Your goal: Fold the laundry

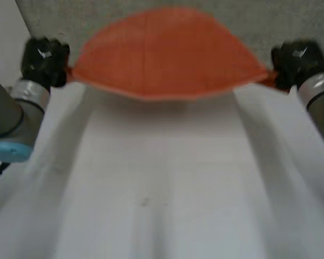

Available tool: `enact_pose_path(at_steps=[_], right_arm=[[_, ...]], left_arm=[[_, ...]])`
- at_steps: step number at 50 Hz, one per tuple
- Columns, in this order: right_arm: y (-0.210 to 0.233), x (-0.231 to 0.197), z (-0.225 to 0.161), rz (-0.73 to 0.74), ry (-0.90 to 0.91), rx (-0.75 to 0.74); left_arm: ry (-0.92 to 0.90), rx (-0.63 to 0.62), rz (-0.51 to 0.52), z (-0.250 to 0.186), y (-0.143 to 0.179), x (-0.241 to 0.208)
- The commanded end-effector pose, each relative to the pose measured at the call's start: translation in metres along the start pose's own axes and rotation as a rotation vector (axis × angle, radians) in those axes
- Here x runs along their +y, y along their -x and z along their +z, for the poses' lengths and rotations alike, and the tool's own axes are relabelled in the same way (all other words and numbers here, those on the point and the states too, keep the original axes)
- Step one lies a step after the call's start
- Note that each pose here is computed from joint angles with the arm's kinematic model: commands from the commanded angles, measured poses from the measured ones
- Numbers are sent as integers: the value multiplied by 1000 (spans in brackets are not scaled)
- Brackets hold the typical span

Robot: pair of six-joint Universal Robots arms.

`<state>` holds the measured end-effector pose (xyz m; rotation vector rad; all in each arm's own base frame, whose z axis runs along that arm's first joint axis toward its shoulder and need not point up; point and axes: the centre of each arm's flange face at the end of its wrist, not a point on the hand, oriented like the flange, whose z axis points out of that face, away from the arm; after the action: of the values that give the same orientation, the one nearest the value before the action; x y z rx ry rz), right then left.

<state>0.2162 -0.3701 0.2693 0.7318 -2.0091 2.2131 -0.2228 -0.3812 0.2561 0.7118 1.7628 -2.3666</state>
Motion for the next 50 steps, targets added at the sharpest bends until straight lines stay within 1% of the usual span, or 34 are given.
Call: enact_pose_path(at_steps=[1,2,6,10,12,13,16,17,20,22,24,27,32,35,36,41,44,47,48,49,50], right_arm=[[31,75,-1,24,231,-96],[37,87,-4,26,274,-115],[44,109,-15,-9,390,-163],[42,108,-29,-93,489,-223],[39,102,-36,-127,518,-247],[35,90,-45,-158,539,-269],[29,72,-62,-205,576,-307],[27,67,-68,-221,593,-321],[1,58,-95,-291,703,-353],[-5,56,-100,-304,714,-352],[-22,47,-116,-355,738,-353],[-28,43,-118,-389,717,-340],[-28,44,-105,-405,646,-311],[-26,60,-92,-397,639,-301],[-23,72,-81,-386,634,-291],[-11,89,-56,-337,589,-269],[-1,95,-32,-294,516,-231],[2,102,-22,-284,492,-214],[4,110,-11,-279,469,-189],[5,117,-2,-283,446,-160],[5,117,-2,-283,446,-159]], left_arm=[[158,96,-15,-17,-35,64],[181,105,-18,-20,-37,71],[268,146,-19,-40,-49,91],[353,189,31,-66,-54,101],[385,204,77,-77,-48,94],[415,213,111,-86,-40,86],[486,238,150,-102,-30,79],[538,264,165,-115,-26,74],[607,307,174,-133,-22,63],[659,342,170,-149,-16,47],[685,364,162,-158,-14,37],[712,387,154,-166,-12,25],[636,377,157,-155,-12,21],[573,363,158,-140,-14,26],[561,361,160,-136,-16,29],[459,325,181,-99,-27,47],[402,303,195,-74,-34,59],[360,285,206,-50,-39,71],[360,285,206,-50,-39,71],[347,285,211,-40,-44,77],[332,283,216,-31,-47,81]])
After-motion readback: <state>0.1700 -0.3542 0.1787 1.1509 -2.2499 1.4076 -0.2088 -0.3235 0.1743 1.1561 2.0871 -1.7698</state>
